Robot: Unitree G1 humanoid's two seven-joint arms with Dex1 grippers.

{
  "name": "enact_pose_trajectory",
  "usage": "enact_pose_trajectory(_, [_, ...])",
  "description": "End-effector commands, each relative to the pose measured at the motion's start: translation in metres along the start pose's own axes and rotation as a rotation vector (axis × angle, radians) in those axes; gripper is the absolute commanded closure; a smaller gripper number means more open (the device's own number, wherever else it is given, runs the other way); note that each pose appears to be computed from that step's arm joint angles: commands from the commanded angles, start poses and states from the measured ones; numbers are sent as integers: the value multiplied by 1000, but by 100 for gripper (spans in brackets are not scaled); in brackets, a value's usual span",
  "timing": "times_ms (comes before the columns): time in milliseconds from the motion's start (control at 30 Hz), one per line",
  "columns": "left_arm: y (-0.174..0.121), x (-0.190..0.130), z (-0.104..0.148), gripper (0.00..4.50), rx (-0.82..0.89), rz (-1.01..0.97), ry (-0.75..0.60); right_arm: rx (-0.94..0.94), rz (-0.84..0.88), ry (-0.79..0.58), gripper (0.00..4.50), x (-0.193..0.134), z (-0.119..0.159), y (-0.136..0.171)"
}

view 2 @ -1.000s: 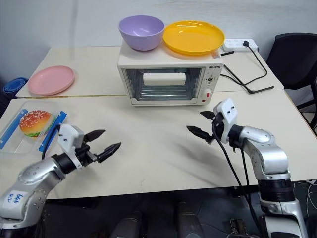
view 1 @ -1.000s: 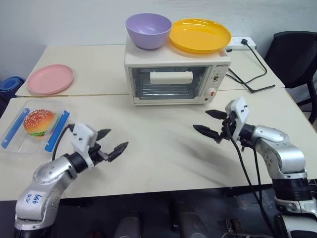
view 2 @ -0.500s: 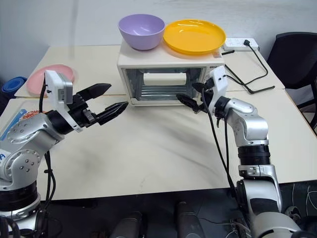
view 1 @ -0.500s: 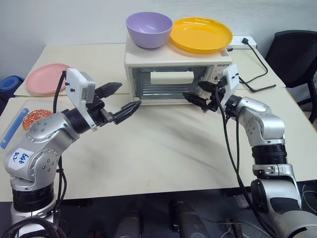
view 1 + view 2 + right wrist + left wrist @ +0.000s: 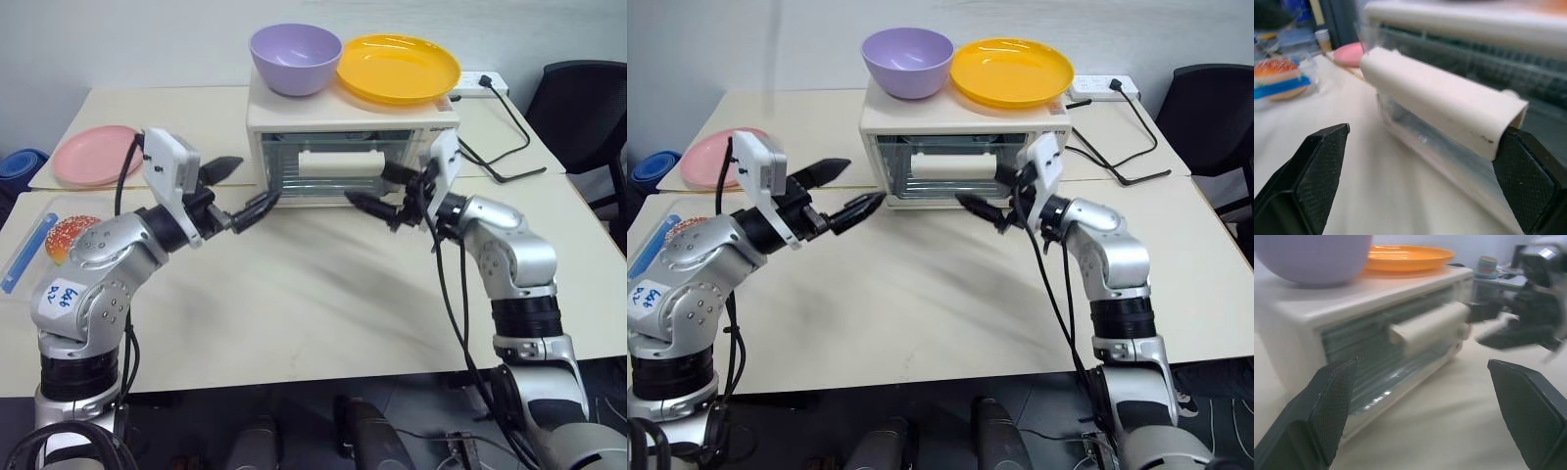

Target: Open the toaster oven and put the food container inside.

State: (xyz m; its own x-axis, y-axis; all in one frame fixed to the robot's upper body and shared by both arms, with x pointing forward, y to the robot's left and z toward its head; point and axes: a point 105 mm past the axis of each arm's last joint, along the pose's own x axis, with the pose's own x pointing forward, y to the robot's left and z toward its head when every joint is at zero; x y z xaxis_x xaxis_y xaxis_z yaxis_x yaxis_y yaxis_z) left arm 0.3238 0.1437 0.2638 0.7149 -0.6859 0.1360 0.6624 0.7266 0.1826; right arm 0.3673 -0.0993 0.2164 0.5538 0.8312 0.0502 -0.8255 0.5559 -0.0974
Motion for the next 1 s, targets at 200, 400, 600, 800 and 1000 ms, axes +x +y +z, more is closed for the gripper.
enact_pose_trajectory(200, [22,22,15,64,131,16,-4,-24,86,6,0,-5,-8,33])
enact_pose_trajectory(400, [28,27,-5,247,221,-72,107,-4,65,5,0,-9,-10,36])
enact_pose_trajectory(600, [27,31,-25,432,251,-151,173,8,38,4,0,-17,-11,36])
enact_pose_trajectory(800, [22,35,-33,449,250,-194,193,10,2,28,0,-27,-15,36])
enact_pose_trajectory(1000, [12,29,-45,449,249,-243,224,0,-81,136,0,-72,-25,26])
